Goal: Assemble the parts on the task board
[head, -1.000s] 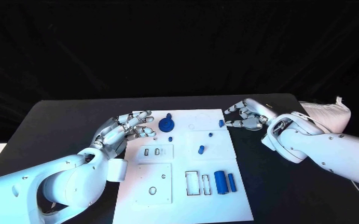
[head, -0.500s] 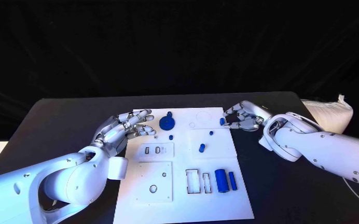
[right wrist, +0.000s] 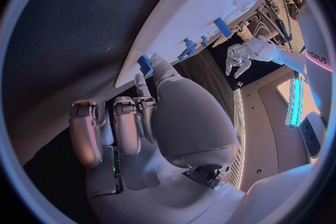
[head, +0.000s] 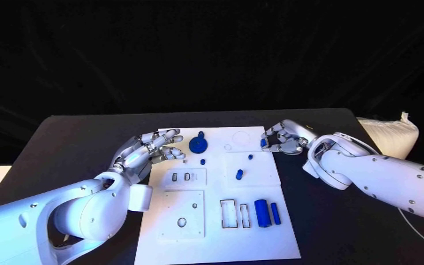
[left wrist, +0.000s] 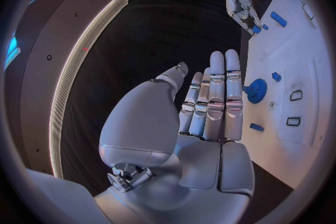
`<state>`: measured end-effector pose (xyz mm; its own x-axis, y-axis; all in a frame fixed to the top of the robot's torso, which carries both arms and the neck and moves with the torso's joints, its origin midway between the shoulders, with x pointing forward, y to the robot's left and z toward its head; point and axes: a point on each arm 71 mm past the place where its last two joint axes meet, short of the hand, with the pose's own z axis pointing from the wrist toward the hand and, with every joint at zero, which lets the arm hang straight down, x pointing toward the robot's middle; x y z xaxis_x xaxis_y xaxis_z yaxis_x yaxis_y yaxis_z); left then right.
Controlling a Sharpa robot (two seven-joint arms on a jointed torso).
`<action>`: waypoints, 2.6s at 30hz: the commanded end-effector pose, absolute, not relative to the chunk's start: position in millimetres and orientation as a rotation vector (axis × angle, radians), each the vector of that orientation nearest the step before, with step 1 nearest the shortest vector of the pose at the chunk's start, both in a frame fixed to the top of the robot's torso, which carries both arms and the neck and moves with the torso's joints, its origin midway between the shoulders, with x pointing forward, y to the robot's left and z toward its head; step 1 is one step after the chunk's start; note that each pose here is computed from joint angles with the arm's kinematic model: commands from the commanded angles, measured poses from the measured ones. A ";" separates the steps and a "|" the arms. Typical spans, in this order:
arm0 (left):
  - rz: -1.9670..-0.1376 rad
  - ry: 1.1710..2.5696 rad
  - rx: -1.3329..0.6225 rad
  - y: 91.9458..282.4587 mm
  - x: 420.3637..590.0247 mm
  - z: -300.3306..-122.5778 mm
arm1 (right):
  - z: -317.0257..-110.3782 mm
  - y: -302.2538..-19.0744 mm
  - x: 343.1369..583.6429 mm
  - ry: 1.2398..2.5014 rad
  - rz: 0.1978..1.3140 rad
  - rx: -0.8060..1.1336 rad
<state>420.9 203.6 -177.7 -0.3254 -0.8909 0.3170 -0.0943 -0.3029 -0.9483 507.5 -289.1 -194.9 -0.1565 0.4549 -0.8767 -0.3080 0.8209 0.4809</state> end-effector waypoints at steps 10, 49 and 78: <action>-1.721 1.329 -1.290 201.5 420.1 -176.8 | -198.3 -283.8 508.6 1.625 0.677 0.098; -1.707 1.317 -1.291 207.5 424.6 -179.0 | -164.5 -192.9 481.3 1.511 0.726 0.017; -1.700 1.309 -1.290 210.7 426.5 -179.2 | -199.4 -83.4 450.1 1.555 0.748 -0.277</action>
